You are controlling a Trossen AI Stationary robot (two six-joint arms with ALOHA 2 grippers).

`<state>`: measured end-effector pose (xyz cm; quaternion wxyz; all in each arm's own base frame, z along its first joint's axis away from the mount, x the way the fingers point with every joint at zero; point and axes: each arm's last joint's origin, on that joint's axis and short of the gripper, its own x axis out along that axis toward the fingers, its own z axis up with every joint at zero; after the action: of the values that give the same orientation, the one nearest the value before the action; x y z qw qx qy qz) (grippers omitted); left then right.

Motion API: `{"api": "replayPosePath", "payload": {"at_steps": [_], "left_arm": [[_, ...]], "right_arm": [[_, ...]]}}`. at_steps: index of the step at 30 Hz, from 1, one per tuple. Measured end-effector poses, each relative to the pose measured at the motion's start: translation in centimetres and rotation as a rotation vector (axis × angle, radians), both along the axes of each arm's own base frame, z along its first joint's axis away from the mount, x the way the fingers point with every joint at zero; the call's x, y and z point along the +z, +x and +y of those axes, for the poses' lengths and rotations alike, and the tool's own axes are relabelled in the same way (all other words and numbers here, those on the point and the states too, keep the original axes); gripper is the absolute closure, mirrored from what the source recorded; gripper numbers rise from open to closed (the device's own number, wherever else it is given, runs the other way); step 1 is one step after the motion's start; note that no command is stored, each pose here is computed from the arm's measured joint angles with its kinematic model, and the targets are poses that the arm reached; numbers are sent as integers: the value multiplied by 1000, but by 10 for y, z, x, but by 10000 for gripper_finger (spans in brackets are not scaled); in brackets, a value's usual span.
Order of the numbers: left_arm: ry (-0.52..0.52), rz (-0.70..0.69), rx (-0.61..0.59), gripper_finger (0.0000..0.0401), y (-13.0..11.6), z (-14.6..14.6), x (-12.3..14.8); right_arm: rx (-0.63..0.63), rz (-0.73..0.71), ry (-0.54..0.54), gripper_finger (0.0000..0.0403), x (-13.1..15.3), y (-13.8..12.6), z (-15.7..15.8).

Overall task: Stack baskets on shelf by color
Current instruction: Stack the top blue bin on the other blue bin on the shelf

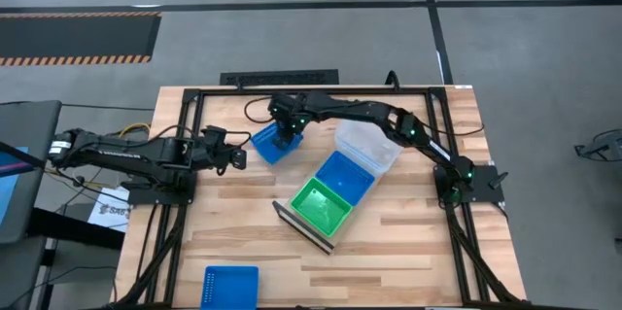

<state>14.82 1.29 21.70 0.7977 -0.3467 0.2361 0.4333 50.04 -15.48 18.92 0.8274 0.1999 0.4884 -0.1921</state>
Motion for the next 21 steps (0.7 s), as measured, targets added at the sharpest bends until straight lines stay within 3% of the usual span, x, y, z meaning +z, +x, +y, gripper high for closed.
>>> {"api": "replayPosePath", "payload": {"at_steps": [4, 10, 13, 17, 21], "left_arm": [[2, 5, -6, 401, 0, 0, 0], [6, 16, -15, 401, -1, 0, 0], [10, 24, -21, 401, -1, 0, -1], [10, 24, -21, 401, -1, 0, -1], [11, 29, -20, 401, -1, 0, -1]], "right_arm": [[-7, 30, 14, 224, -6, -2, -1], [-3, 13, 23, 336, -4, -1, -3], [30, -16, 72, 374, 1, -2, -1], [-5, 50, 67, 382, 24, -9, 1], [-104, 113, 54, 340, 43, -26, 2]]}}
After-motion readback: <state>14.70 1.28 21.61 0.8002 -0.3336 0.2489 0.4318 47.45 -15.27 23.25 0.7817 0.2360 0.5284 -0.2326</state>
